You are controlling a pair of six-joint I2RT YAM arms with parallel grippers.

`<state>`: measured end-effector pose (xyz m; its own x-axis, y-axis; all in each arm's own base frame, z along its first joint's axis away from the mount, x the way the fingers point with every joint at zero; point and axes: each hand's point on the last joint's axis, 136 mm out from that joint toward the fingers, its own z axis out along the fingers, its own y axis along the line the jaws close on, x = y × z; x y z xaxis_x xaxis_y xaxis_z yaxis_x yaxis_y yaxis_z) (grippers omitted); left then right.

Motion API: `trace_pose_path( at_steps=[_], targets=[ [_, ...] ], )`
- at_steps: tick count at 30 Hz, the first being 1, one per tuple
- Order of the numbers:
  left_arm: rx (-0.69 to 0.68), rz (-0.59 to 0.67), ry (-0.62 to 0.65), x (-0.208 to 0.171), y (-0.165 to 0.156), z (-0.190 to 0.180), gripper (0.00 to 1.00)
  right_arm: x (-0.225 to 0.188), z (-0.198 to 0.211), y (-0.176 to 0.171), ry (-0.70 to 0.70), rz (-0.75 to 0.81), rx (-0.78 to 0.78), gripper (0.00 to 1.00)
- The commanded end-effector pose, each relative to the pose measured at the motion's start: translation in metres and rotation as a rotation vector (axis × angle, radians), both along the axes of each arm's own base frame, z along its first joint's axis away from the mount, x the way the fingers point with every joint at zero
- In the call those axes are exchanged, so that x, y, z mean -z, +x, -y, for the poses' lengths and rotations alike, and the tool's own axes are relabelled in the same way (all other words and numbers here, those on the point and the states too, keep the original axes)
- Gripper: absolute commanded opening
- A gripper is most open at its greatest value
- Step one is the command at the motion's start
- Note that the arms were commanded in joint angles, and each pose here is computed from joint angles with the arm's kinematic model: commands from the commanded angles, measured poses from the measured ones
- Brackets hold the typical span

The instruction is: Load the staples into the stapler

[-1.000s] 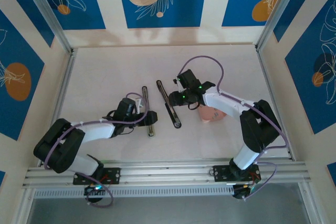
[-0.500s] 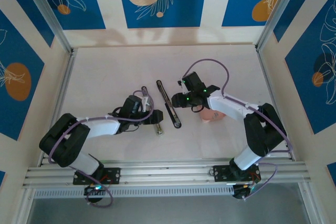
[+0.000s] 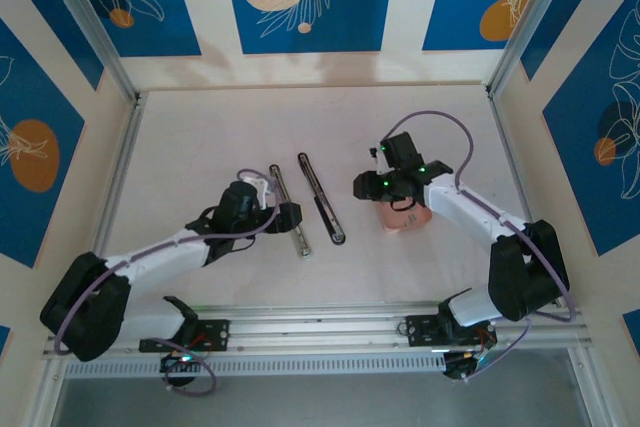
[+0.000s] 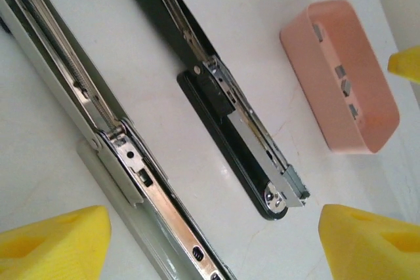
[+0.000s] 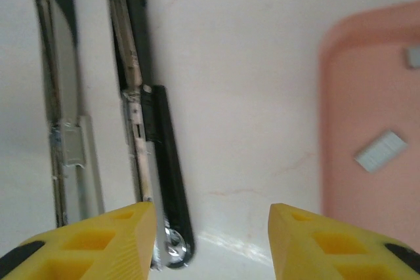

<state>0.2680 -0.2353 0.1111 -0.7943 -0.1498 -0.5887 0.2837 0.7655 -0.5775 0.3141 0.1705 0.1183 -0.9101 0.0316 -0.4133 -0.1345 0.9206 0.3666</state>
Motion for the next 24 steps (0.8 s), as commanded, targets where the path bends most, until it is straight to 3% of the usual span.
trace_pose_path(
  at_steps=[1,6,24],
  targets=[
    [-0.028,0.015,0.059,0.009,-0.005,-0.013,0.83,0.014,0.033,-0.023,-0.039,-0.136,0.046,0.48],
    [-0.028,0.023,0.051,0.01,-0.005,-0.013,0.82,0.023,0.059,-0.026,-0.012,-0.243,0.151,0.45],
    [-0.025,0.076,0.103,0.015,-0.005,-0.021,0.85,0.056,0.057,0.023,-0.076,-0.363,0.24,0.45]
  ],
)
